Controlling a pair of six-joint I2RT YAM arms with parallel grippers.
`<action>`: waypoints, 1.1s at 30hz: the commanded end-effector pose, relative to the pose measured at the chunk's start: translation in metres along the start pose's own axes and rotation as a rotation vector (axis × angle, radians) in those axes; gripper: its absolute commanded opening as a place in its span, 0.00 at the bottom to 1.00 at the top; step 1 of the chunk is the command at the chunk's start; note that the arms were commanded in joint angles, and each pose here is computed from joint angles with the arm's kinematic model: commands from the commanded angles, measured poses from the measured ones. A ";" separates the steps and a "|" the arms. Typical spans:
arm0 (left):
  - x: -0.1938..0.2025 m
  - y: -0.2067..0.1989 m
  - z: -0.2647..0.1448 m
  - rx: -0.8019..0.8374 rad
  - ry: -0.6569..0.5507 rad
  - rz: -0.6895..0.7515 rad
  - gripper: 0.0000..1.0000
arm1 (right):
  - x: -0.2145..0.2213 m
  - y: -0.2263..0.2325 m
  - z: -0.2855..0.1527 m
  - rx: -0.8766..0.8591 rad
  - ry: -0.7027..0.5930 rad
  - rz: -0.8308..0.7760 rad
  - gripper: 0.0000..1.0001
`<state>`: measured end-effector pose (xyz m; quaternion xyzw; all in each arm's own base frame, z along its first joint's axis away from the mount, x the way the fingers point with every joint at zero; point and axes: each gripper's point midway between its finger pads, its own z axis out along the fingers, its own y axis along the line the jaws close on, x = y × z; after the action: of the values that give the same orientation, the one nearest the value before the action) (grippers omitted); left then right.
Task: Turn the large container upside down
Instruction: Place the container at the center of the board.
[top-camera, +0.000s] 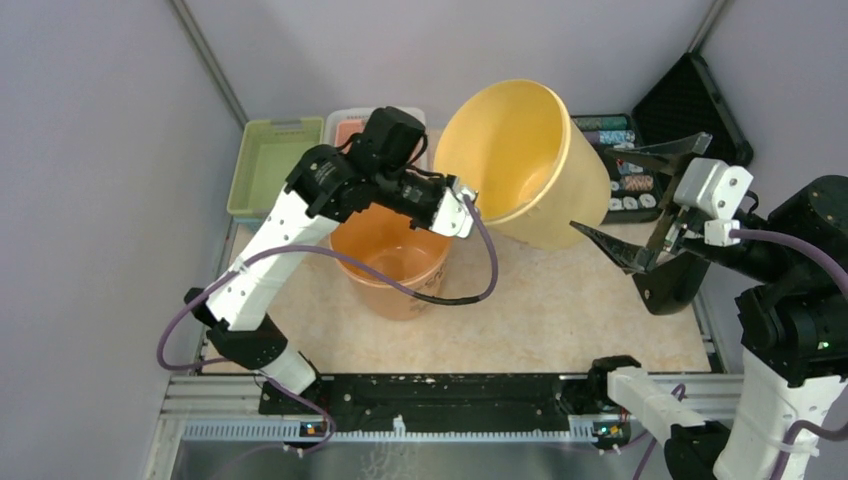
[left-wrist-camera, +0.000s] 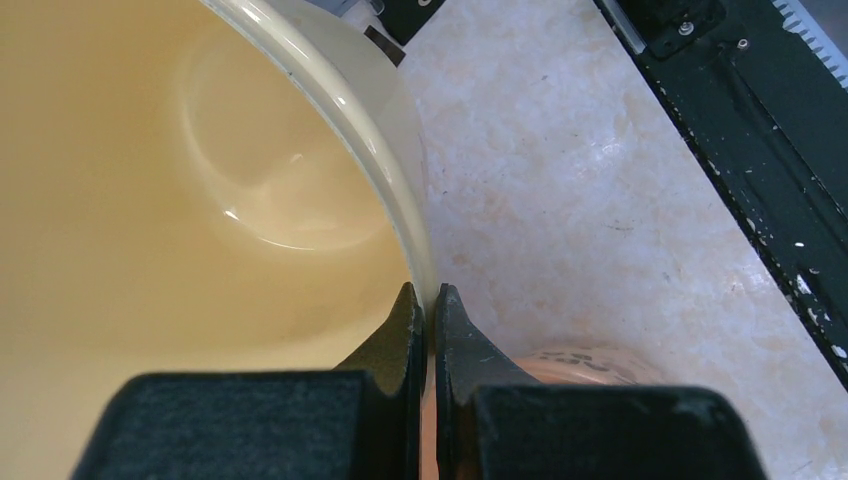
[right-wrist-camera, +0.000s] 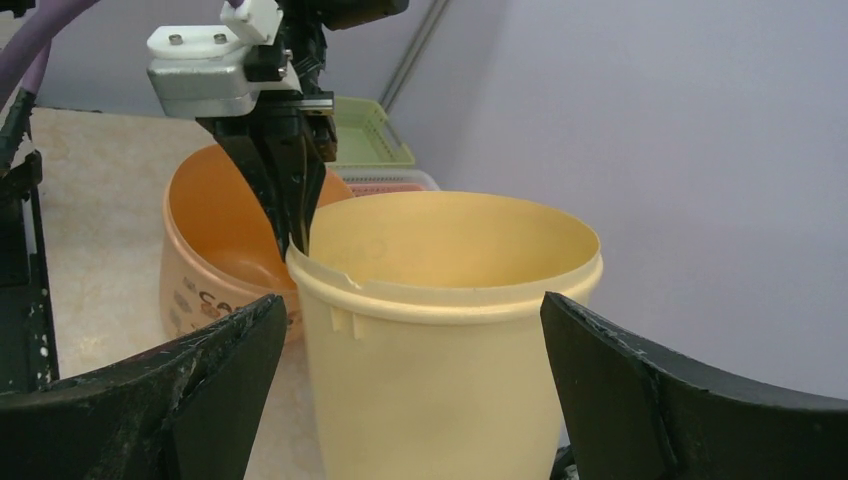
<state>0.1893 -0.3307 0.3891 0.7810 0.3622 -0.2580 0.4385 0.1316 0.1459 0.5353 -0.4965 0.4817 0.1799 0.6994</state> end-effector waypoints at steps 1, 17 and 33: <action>-0.018 0.024 0.017 -0.050 -0.062 0.123 0.00 | 0.004 0.006 0.001 -0.034 -0.003 -0.011 0.99; 0.033 -0.005 0.109 0.108 0.132 0.134 0.00 | 0.003 0.015 -0.009 -0.028 0.019 -0.054 0.99; 0.046 -0.001 0.140 0.113 0.153 0.105 0.18 | 0.005 0.020 -0.013 -0.030 0.030 -0.057 0.99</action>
<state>0.1990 -0.4155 0.2544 0.8505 0.3754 -0.1991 0.3099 0.1187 0.1423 0.5143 -0.5152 0.4904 0.1676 0.6827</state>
